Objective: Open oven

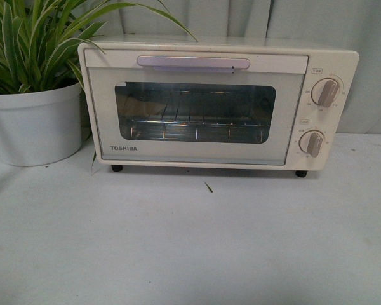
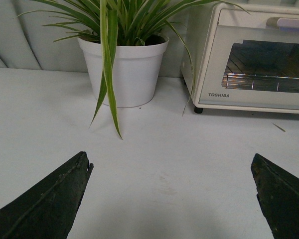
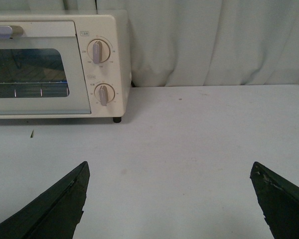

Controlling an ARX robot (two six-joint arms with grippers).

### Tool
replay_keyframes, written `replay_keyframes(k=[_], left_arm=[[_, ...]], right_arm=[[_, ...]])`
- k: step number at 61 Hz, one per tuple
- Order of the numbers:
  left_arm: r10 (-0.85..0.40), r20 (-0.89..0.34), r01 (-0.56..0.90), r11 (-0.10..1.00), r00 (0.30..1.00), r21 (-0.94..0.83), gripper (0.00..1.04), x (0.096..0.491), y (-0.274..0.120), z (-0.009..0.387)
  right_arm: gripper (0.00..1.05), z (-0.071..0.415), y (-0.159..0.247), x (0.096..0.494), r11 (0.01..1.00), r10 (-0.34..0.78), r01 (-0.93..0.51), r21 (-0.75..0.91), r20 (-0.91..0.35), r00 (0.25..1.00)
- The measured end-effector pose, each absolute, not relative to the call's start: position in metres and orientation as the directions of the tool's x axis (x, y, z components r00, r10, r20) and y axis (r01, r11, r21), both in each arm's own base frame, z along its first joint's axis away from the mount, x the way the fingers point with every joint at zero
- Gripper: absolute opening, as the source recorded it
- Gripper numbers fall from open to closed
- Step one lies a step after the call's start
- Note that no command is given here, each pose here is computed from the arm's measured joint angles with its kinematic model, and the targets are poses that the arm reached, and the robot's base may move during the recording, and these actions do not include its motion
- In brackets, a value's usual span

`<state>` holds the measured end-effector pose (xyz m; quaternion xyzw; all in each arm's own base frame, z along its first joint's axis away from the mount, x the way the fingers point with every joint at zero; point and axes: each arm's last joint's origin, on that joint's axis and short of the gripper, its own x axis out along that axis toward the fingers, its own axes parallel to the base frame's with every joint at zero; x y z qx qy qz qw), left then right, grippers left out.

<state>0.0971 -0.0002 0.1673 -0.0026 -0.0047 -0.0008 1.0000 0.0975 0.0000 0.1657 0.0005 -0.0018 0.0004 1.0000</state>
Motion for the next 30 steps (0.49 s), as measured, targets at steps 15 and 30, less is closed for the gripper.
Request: replay_keyframes(k=[15,30], left_arm=[[-0.002,0.010,0.002,1.000,1.000,-0.005,0.98,0.0971,-0.0002,0.1673],[-0.002,0.010,0.002,1.000,1.000,-0.005,0.98,0.0971,-0.0002,0.1673]], right_arm=[[0.95,0.1657,0.0000,0.0975,1.000,0.001,-0.001,0.001,0.004,1.000],[0.95,0.1657,0.0000,0.0975,1.000,0.001,-0.001,0.001,0.004,1.000]])
